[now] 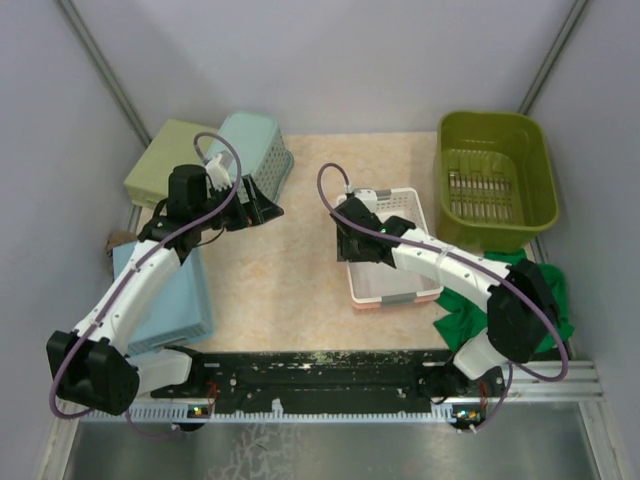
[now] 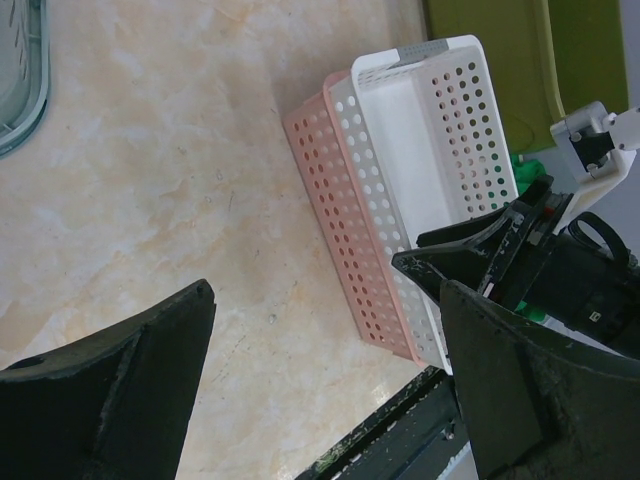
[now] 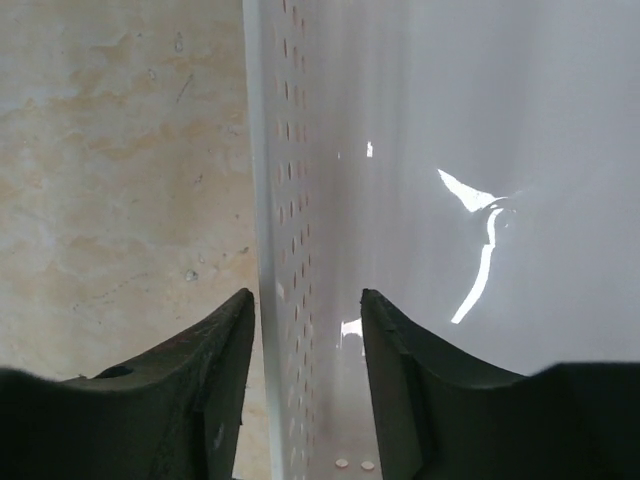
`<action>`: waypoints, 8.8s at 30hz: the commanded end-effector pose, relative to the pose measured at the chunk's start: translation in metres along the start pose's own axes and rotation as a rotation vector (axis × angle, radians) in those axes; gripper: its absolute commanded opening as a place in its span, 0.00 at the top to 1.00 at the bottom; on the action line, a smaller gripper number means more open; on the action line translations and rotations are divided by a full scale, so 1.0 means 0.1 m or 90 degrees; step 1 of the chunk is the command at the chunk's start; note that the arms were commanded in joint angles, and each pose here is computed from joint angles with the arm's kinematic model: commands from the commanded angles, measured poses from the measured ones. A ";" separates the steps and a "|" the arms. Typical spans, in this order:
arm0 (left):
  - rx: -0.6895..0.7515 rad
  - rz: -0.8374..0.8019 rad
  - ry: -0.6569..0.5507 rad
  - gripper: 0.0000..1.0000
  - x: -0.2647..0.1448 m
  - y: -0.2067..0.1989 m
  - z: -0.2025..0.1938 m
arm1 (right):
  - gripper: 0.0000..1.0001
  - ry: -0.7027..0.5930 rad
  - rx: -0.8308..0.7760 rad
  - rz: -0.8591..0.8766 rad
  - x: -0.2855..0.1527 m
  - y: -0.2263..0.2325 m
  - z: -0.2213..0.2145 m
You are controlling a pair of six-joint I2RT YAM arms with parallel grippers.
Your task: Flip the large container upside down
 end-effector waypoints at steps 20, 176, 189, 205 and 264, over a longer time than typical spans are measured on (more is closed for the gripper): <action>0.027 0.016 -0.008 0.02 0.06 0.10 -0.02 | 1.00 0.025 0.018 0.191 -0.72 0.59 0.03; 0.138 0.079 -0.032 0.03 -0.20 -0.46 -0.34 | 0.30 -0.140 0.332 0.103 0.91 -1.51 2.19; 0.136 0.083 -0.036 0.03 -0.21 -0.44 -0.35 | 0.29 -0.078 0.314 0.122 1.30 -1.08 2.01; 0.136 0.070 -0.026 0.03 -0.17 -0.43 -0.39 | 0.26 -0.165 0.259 0.032 0.92 -1.12 2.12; 0.047 0.193 0.061 0.00 0.67 -0.24 -0.77 | 0.26 -0.212 -0.094 0.268 -0.21 -0.70 0.26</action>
Point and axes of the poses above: each gripper's point midway between its finger pads, its own x axis out along the fingers, its own y axis along the line the jaws close on, z = x × y, the point moved 6 cm from there along -x, back along the fingers, and after that the axes turned 7 degrees about -x, right-handed, at the moved point
